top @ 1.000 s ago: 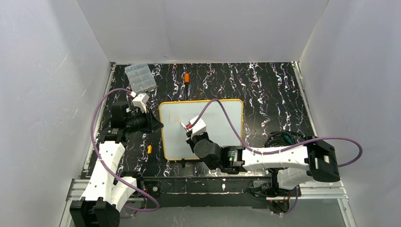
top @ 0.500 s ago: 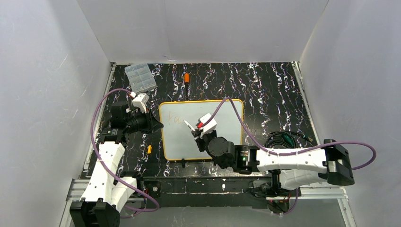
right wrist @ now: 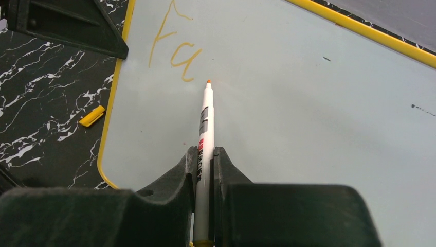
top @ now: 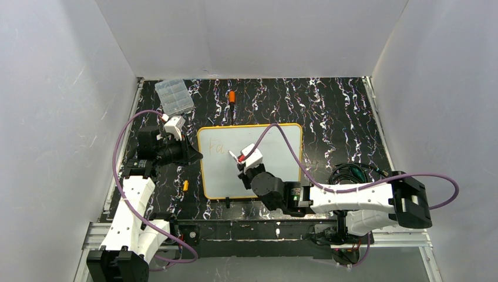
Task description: Write a sentence on the whiteboard
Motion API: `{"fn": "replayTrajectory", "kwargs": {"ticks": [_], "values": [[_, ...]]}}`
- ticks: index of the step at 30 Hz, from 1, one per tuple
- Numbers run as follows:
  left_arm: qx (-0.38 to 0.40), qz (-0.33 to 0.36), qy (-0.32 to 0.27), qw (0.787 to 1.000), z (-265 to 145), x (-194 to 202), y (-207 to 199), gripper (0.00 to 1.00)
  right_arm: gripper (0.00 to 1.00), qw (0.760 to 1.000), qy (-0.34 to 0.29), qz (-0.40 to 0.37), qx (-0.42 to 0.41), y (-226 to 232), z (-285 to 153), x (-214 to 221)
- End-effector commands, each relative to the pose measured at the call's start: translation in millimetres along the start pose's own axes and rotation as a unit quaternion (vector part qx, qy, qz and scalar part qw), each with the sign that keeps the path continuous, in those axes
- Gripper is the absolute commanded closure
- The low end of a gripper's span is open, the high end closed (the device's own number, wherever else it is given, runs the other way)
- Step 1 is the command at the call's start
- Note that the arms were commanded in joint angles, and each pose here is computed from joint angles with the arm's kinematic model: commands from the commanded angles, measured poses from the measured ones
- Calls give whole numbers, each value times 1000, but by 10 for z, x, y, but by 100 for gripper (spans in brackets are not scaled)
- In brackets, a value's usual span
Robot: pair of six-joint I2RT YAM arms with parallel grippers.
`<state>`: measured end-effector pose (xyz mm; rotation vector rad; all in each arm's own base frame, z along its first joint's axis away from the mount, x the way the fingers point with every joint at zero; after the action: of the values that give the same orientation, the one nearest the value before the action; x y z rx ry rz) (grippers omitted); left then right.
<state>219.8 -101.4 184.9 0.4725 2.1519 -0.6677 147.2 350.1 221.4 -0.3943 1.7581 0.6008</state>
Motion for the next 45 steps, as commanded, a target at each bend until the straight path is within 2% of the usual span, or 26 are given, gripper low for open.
{"fn": "replayTrajectory", "kwargs": {"ticks": [1, 18, 30, 45], "values": [[9, 5, -6, 1000, -46, -56, -63, 87, 99, 999, -33, 23, -2, 79, 44, -203], [11, 4, -7, 1000, -45, -54, -71, 87, 99, 999, -37, 9, 11, 144, 191, -184], [11, 5, -8, 1000, -48, -58, -73, 87, 99, 997, -47, 20, 61, -64, 115, -229], [11, 4, -8, 1000, -46, -58, -72, 87, 99, 1000, 5, 16, 24, 39, 118, 105]]}}
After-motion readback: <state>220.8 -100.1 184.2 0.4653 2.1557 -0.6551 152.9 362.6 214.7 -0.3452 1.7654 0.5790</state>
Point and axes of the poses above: each gripper's point midway between its finger pads, its own z axis out along the fingers, its own y axis along the line the jaws close on, x = y × z, the point moved 2 cm from there along -z, back along the fingers, and after that the axes turned 14 degrees about z, right-handed, at the moved point
